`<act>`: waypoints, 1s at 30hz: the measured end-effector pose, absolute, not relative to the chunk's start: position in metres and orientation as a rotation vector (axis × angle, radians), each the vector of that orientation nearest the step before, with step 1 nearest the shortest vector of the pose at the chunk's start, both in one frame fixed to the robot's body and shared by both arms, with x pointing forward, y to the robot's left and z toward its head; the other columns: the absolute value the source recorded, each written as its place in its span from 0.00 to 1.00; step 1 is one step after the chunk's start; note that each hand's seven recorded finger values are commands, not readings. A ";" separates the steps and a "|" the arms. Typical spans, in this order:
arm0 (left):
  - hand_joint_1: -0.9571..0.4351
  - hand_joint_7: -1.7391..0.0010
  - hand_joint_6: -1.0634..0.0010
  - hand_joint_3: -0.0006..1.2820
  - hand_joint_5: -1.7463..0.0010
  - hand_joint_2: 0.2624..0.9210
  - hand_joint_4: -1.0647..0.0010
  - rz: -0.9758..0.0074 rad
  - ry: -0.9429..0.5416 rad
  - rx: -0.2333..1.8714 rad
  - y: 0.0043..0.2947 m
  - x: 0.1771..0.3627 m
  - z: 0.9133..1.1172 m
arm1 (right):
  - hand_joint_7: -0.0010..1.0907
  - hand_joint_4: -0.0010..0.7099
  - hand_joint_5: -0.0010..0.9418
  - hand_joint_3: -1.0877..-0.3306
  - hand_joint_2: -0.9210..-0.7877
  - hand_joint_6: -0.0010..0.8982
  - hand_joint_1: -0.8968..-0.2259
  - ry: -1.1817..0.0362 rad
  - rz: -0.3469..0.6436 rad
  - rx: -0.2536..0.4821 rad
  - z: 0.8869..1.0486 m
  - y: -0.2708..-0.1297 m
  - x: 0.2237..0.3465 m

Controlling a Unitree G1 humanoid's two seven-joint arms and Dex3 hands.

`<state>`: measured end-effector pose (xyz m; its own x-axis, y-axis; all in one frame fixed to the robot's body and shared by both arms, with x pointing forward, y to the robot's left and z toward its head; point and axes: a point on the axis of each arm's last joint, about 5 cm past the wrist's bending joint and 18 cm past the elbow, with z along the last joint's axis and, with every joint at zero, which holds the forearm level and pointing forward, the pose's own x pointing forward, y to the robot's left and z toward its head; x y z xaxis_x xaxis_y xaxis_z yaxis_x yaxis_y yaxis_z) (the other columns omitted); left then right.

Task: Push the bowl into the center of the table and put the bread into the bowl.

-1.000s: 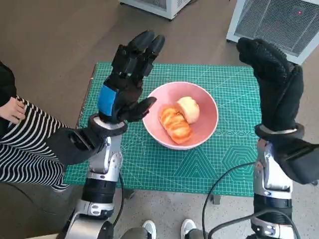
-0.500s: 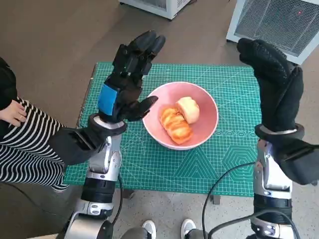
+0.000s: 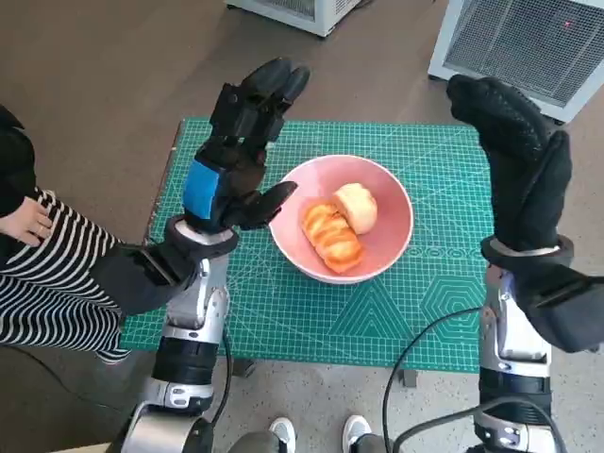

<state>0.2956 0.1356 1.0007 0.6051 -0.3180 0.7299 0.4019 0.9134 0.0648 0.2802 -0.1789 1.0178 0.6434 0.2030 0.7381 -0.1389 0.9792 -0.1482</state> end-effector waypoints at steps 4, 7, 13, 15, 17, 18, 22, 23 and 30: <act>0.26 0.65 1.00 0.25 0.75 0.96 1.00 -0.413 -0.826 -0.100 0.136 0.295 1.001 | 0.48 0.30 0.00 0.48 0.00 0.10 0.13 -0.846 0.196 -0.078 1.017 -0.178 0.281; 0.26 0.64 1.00 0.25 0.75 0.96 1.00 -0.413 -0.825 -0.091 0.136 0.295 1.001 | 0.48 0.30 0.00 0.48 0.00 0.10 0.13 -0.844 0.196 -0.076 1.016 -0.178 0.281; 0.27 0.63 1.00 0.25 0.75 0.96 1.00 -0.412 -0.824 -0.086 0.136 0.295 1.001 | 0.48 0.30 0.00 0.48 0.00 0.10 0.13 -0.840 0.195 -0.074 1.015 -0.178 0.281; 0.27 0.62 1.00 0.25 0.74 0.96 1.00 -0.412 -0.824 -0.085 0.136 0.295 1.001 | 0.48 0.30 0.00 0.48 0.00 0.10 0.13 -0.840 0.195 -0.073 1.015 -0.178 0.281; 0.27 0.62 1.00 0.25 0.74 0.96 1.00 -0.411 -0.824 -0.085 0.137 0.295 1.001 | 0.48 0.30 0.00 0.48 0.00 0.10 0.13 -0.838 0.195 -0.071 1.014 -0.178 0.282; 0.27 0.62 1.00 0.25 0.74 0.96 1.00 -0.410 -0.824 -0.084 0.137 0.295 1.001 | 0.48 0.30 0.00 0.48 0.00 0.10 0.13 -0.838 0.196 -0.070 1.014 -0.178 0.282; 0.27 0.62 1.00 0.25 0.74 0.96 1.00 -0.409 -0.823 -0.083 0.137 0.295 1.001 | 0.48 0.30 0.00 0.49 0.00 0.10 0.13 -0.836 0.197 -0.068 1.013 -0.177 0.282; 0.27 0.62 1.00 0.25 0.74 0.96 1.00 -0.409 -0.822 -0.083 0.137 0.295 1.000 | 0.48 0.30 0.00 0.49 0.00 0.10 0.13 -0.835 0.198 -0.068 1.013 -0.177 0.282; 0.27 0.61 1.00 0.26 0.73 0.96 1.00 -0.406 -0.819 -0.083 0.137 0.295 1.000 | 0.48 0.30 0.00 0.49 0.00 0.10 0.13 -0.832 0.199 -0.066 1.012 -0.177 0.282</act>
